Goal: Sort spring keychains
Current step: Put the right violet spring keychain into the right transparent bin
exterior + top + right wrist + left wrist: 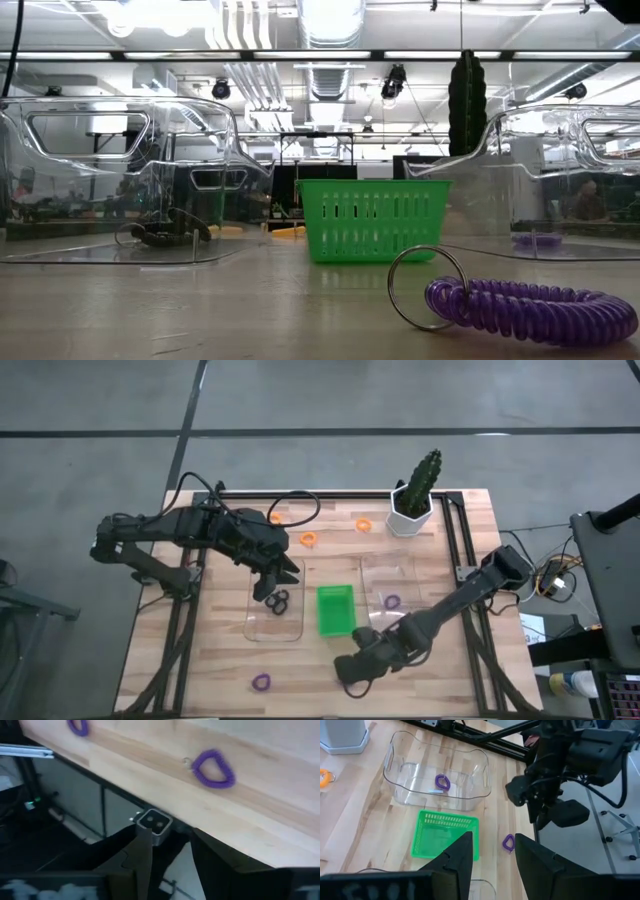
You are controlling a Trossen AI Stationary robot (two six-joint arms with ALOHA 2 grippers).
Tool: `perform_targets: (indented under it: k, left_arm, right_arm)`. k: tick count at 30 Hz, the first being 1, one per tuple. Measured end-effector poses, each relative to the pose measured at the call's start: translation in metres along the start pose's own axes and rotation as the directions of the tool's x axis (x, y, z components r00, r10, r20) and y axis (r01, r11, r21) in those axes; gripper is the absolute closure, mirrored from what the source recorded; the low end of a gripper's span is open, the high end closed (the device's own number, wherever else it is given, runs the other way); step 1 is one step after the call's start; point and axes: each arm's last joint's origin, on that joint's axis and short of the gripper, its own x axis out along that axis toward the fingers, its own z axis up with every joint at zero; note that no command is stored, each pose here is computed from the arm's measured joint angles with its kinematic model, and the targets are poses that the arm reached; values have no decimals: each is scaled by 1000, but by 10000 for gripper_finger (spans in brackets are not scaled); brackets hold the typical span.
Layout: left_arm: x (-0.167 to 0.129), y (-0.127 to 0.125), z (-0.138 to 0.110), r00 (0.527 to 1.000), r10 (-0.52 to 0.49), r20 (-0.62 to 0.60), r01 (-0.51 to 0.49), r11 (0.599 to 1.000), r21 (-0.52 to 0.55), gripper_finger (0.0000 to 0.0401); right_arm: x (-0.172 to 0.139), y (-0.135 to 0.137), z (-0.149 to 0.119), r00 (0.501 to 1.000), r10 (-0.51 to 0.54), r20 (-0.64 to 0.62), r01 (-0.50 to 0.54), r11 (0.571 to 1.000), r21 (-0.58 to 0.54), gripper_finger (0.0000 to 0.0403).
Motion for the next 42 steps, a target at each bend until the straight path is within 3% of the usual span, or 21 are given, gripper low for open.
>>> perform_targets:
  k: [6, 16, 26, 36, 42]
  left_arm:
    - [0, 0, 0, 1000, 0, 0, 0, 1000, 1, 263]
    - [0, 1, 0, 1000, 24, 8, -24, 999, 36, 263]
    - [0, 1, 0, 1000, 28, 7, -28, 999, 34, 263]
    - [0, 2, 0, 1000, 28, 5, -29, 999, 35, 263]
    - [0, 2, -2, 999, 34, -12, -34, 999, 33, 263]
  right_arm:
    - [13, -9, 4, 999, 48, -21, -48, 999, 13, 278]
    - [19, -22, 6, 999, -18, -29, 18, 1000, -11, 278]
    - [36, -11, -18, 998, -19, -62, 18, 1000, -23, 278]
    - [63, -1, -3, 971, -233, 51, 236, 970, -57, 285]
    - [97, 3, 4, 959, -277, 58, 280, 957, -73, 286]
